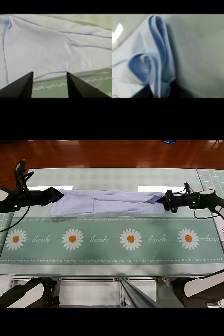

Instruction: Fold the shirts.

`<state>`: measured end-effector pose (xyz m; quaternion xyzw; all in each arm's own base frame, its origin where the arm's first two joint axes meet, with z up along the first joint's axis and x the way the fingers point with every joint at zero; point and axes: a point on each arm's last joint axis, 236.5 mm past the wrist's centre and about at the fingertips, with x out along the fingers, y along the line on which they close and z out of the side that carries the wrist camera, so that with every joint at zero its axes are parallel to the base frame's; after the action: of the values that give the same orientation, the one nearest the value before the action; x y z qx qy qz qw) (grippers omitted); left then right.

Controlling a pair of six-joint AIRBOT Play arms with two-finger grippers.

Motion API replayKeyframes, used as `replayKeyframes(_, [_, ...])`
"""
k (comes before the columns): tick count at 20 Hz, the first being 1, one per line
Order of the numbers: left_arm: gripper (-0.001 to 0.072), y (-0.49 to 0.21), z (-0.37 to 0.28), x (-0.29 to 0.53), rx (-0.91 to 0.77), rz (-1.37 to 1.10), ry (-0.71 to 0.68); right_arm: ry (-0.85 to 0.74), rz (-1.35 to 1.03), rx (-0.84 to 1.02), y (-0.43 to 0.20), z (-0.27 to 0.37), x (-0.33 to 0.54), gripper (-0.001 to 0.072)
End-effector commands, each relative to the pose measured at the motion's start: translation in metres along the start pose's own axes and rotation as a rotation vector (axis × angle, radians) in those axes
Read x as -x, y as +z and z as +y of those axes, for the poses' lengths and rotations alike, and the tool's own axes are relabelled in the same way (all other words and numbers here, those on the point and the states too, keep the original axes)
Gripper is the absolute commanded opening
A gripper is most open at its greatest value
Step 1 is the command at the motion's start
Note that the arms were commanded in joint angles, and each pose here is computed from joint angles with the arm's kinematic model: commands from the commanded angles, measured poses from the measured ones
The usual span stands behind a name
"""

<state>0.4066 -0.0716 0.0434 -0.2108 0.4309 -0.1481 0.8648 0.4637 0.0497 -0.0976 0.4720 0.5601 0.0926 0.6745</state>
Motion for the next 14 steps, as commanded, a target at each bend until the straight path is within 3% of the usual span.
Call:
replayKeyframes(1, [0.0507, 0.000, -0.002, -0.001, 0.015, -0.002, -0.013, 0.037, 0.035, 0.110, -0.006, 0.034, -0.009, 0.0018])
replayKeyframes(2, [0.0484, 0.000, -0.002, -0.002, 0.016, 0.001, -0.013, 0.052, 0.047, 0.161, -0.009, 0.047, -0.001, 0.0018])
replayKeyframes(3, [0.0314, -0.002, -0.003, -0.002, 0.014, 0.007, -0.016, 0.050, 0.044, 0.201, -0.012, 0.056, 0.015, 0.0018])
replayKeyframes(4, [0.0023, -0.004, -0.004, -0.002, 0.011, 0.016, -0.020, 0.013, 0.035, 0.257, -0.015, 0.059, 0.033, 0.0017])
replayKeyframes(8, [0.0016, -0.012, -0.025, -0.008, -0.017, 0.042, -0.060, -0.232, -0.074, 0.445, -0.039, 0.065, 0.128, 0.0017])
replayKeyframes(14, [0.0015, -0.063, -0.138, -0.071, -0.152, 0.200, -0.224, -0.177, -0.284, 0.584, -0.139, 0.122, 0.217, 0.0017])
